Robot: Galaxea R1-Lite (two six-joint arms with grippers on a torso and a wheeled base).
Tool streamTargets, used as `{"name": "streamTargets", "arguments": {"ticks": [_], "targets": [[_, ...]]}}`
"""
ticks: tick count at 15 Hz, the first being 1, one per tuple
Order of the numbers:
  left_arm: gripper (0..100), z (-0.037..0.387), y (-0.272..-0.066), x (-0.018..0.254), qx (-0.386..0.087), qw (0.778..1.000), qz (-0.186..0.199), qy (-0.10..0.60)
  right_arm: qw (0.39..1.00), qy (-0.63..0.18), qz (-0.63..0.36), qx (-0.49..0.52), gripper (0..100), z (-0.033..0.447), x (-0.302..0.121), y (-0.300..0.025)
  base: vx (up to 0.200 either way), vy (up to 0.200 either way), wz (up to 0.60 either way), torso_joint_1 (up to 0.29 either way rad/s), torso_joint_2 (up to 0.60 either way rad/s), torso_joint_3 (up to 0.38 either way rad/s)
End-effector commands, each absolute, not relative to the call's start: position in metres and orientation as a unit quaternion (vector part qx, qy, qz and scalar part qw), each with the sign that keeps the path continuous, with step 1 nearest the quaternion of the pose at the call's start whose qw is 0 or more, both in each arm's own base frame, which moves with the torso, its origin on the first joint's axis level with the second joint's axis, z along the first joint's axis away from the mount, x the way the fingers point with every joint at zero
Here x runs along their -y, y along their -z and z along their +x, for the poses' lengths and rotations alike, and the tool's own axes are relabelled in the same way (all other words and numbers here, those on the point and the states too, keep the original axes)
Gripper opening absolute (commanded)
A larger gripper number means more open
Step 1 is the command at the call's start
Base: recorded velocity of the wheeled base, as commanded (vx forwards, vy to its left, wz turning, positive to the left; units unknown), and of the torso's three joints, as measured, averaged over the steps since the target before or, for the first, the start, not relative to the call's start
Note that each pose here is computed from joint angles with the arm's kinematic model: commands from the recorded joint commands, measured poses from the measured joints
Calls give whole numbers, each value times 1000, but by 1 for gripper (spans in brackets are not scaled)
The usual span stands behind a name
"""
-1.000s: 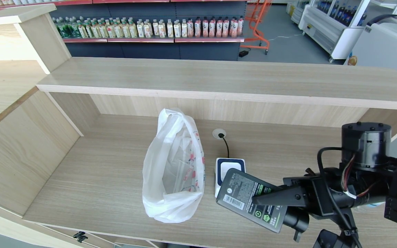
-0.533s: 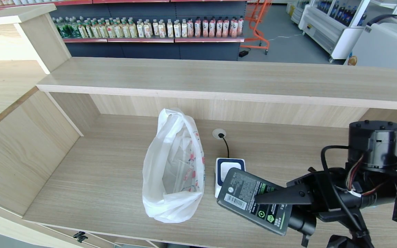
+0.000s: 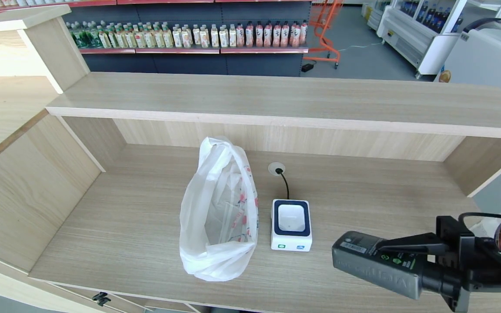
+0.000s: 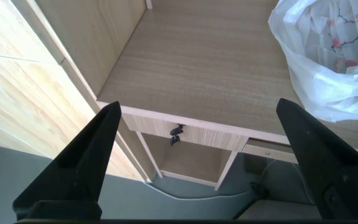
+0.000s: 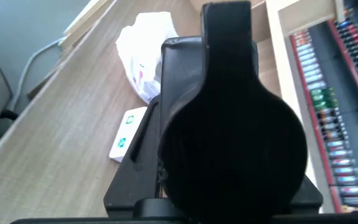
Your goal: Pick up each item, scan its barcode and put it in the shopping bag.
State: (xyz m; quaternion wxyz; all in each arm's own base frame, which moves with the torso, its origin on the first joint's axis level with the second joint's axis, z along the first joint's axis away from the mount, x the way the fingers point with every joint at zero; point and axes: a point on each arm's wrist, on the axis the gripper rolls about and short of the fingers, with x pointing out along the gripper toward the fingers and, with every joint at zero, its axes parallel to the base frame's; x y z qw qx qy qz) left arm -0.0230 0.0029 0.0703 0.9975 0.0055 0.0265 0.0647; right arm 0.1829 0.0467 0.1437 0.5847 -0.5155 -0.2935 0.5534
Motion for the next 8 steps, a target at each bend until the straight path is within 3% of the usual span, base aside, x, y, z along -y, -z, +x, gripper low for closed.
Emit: {"name": "streamTargets", "arguments": {"ticks": [1, 2, 5, 8], "targets": [[100, -23, -70, -3, -26, 998, 6, -65, 653, -564, -463, 202, 0, 155, -26, -150, 0, 0, 0, 0, 0, 0], [100, -23, -70, -3, -26, 998, 6, -65, 666, -566, -450, 184, 0, 151, -24, -152, 0, 0, 0, 0, 0, 0], [100, -23, -70, -3, -26, 998, 6, -65, 843, -485, -224, -62, 0, 142, 4, -168, 0, 0, 0, 0, 0, 0], [100, -23, -70, -3, -26, 998, 6, -65, 903, -356, 50, -235, 0, 168, -3, -183, 0, 0, 0, 0, 0, 0]]}}
